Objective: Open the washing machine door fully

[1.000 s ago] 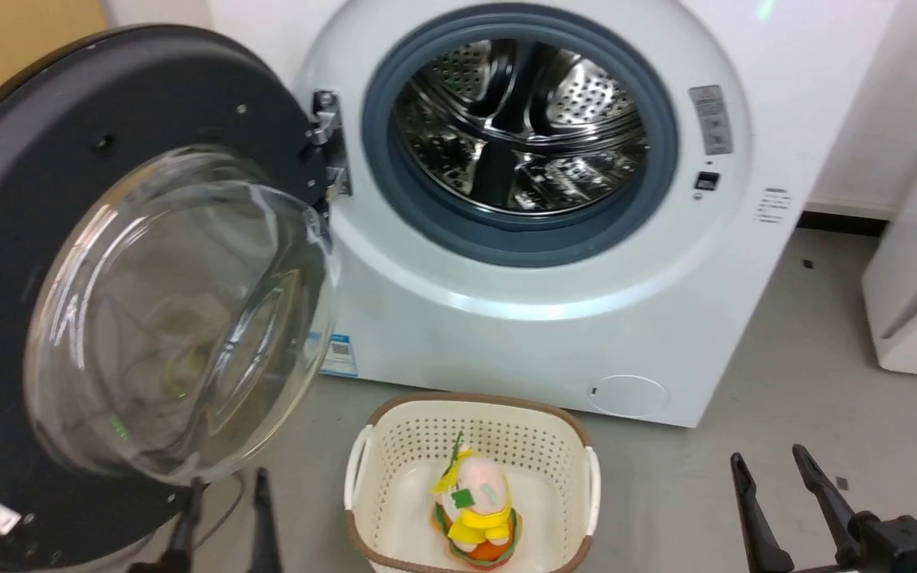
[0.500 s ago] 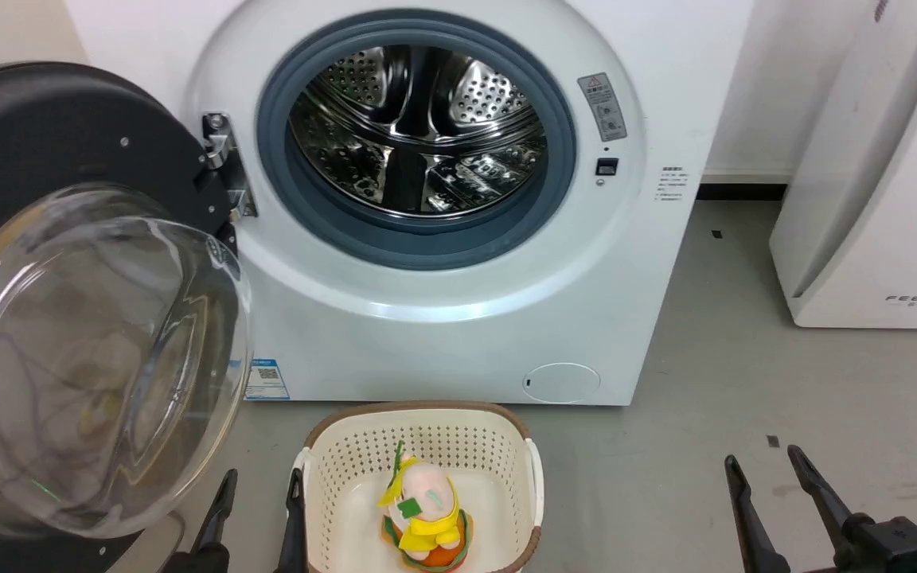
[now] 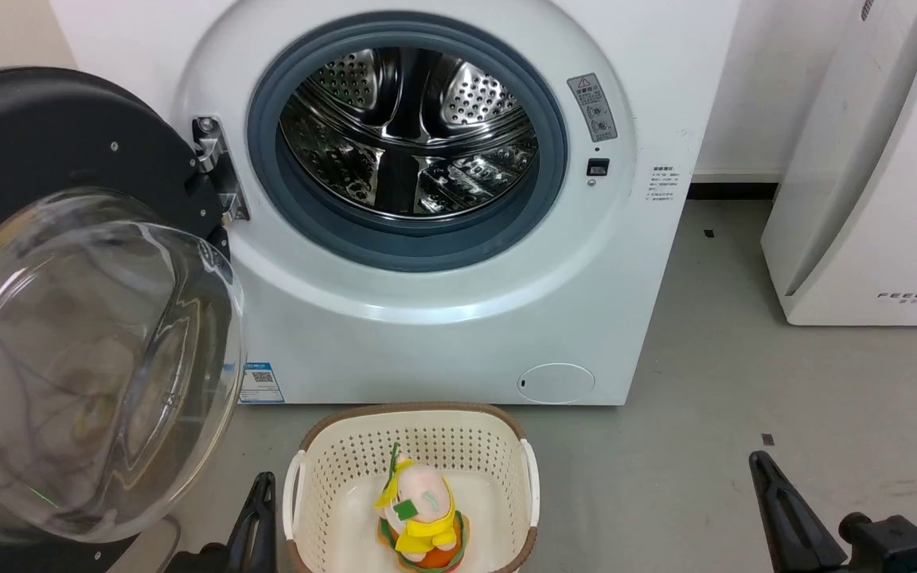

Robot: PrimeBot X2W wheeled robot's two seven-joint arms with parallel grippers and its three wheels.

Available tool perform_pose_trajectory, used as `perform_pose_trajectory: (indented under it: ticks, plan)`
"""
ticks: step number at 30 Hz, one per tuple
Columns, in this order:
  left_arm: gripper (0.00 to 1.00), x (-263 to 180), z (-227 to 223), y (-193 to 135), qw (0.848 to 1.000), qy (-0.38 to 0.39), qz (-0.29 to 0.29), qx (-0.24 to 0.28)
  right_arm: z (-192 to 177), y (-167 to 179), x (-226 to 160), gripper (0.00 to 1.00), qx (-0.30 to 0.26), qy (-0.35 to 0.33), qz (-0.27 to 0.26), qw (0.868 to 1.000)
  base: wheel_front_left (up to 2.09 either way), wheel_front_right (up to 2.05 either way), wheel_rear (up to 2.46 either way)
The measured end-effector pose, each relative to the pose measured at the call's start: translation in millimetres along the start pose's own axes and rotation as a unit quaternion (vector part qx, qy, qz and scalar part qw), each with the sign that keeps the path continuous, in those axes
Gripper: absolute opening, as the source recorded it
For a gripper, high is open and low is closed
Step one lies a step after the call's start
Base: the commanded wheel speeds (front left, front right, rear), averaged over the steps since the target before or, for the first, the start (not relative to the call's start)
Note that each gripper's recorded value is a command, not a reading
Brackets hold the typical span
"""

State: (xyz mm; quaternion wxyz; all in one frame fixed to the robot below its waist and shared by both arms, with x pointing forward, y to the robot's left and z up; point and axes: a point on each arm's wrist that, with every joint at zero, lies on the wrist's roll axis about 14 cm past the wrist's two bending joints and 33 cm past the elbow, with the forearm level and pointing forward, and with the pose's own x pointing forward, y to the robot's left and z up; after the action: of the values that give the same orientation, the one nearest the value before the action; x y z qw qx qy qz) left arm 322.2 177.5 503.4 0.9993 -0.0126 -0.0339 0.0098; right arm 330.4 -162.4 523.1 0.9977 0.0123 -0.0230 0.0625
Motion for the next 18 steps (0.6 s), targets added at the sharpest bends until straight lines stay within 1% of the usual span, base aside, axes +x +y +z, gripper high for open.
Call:
perform_pose_trajectory:
  ticks: [18]
  plan:
    - [0.0, 3.8, -2.6, 0.2, 1.0, 0.014, -0.002, 0.005, -3.0, -0.9, 2.7, 0.0, -0.001, 0.008, -0.001, 1.0, 0.0, 0.0, 0.0]
